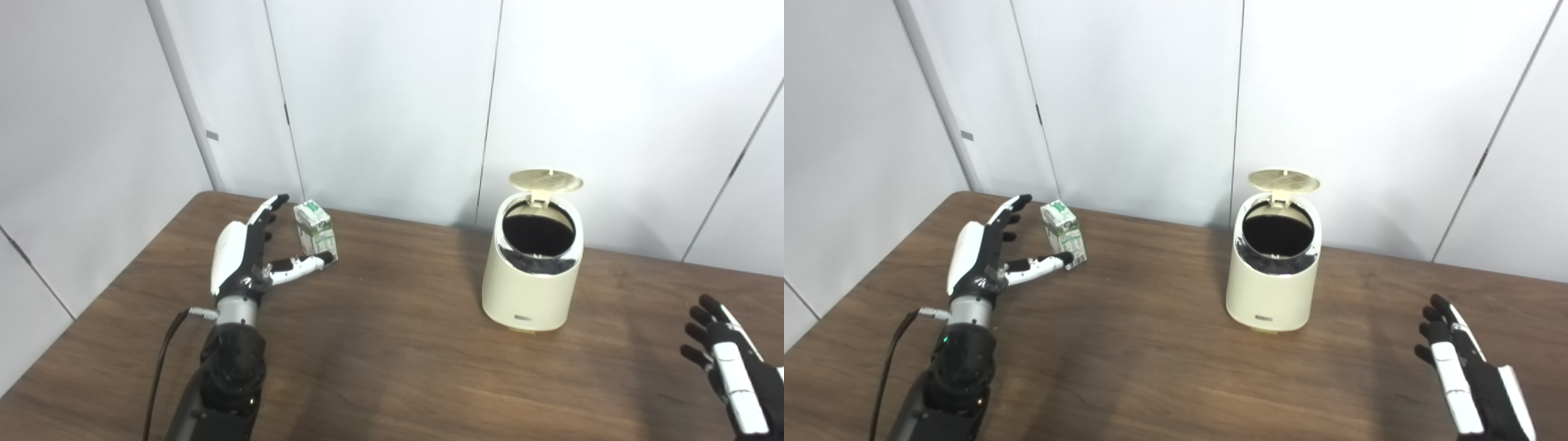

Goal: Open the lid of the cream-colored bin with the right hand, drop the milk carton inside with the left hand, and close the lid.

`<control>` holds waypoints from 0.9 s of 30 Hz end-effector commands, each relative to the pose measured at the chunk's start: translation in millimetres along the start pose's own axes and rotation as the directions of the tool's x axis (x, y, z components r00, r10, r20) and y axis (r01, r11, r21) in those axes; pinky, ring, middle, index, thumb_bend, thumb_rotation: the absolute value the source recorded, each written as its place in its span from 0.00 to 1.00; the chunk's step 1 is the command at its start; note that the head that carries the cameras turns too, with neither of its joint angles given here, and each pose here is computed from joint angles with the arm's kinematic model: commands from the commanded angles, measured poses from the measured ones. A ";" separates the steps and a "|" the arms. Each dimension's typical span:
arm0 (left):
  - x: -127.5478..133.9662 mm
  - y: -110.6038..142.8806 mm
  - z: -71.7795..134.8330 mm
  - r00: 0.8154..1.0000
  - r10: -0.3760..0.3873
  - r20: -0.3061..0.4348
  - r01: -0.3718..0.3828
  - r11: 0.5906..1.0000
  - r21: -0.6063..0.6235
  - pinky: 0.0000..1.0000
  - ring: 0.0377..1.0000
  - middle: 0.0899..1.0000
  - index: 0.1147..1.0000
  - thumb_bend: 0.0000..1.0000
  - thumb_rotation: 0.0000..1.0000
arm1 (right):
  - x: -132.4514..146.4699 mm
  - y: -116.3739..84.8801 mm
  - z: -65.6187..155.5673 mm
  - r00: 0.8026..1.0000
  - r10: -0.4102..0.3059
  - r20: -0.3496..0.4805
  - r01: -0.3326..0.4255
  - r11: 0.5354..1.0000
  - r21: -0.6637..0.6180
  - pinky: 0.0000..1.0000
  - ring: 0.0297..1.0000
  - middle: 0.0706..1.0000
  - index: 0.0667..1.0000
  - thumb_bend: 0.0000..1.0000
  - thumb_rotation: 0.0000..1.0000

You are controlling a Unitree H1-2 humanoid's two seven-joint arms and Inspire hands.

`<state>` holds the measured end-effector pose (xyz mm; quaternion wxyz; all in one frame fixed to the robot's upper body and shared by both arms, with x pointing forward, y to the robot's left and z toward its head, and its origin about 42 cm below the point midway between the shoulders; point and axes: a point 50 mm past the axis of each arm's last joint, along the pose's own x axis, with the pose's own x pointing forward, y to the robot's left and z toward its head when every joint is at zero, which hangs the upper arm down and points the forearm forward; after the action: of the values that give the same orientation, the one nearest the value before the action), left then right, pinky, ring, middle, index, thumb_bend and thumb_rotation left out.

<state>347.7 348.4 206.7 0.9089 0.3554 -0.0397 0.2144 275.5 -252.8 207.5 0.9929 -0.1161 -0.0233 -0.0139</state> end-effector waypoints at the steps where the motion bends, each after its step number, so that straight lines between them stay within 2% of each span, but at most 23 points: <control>1: 26.4 16.3 17.9 0.998 0.040 0.057 -0.042 0.998 0.043 0.82 0.94 0.95 0.95 0.91 0.26 | 4.6 0.0 15.2 0.998 -0.012 0.060 0.012 1.000 -0.012 0.85 0.91 0.93 0.93 0.49 0.93; 7: 48.3 12.1 21.3 0.999 0.009 0.039 -0.013 0.997 0.079 0.84 0.97 0.98 0.96 0.93 0.22 | 5.1 1.0 15.6 0.998 -0.016 0.063 0.016 1.000 0.004 0.85 0.90 0.91 0.93 0.48 0.90; 11: 63.2 5.8 22.0 1.000 0.005 0.027 -0.008 0.993 0.119 0.79 0.92 0.95 0.94 0.95 0.20 | 3.6 1.8 18.1 0.997 -0.018 0.069 0.018 1.000 0.005 0.85 0.90 0.91 0.93 0.47 0.89; 16: 75.5 -2.6 17.5 1.000 -0.002 0.002 0.002 0.993 0.117 0.80 0.92 0.95 0.94 0.97 0.20 | 2.4 3.0 19.8 0.997 -0.017 0.074 0.017 1.000 0.001 0.84 0.90 0.92 0.94 0.48 0.89; 20: 83.9 -9.3 13.1 1.000 -0.008 -0.019 0.010 0.993 0.117 0.69 0.86 0.93 0.92 0.98 0.19 | 1.6 3.7 20.1 0.997 -0.018 0.075 0.019 1.000 -0.009 0.83 0.90 0.92 0.94 0.47 0.90; 24: 90.2 -15.1 7.7 0.998 -0.029 -0.050 0.033 0.995 0.091 0.74 0.89 0.93 0.92 0.97 0.19 | 0.8 5.0 20.7 0.997 -0.016 0.076 0.017 1.000 -0.007 0.83 0.90 0.91 0.94 0.48 0.89; 27: 92.4 -19.0 3.8 0.997 -0.038 -0.061 0.043 0.995 0.086 0.74 0.87 0.90 0.91 0.94 0.17 | 0.6 5.7 21.2 0.997 -0.015 0.077 0.017 1.000 -0.020 0.84 0.90 0.91 0.94 0.47 0.89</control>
<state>425.2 363.0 184.5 0.9022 0.3835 0.0557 0.1895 275.0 -244.9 209.9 0.9922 -0.1195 -0.0282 -0.0195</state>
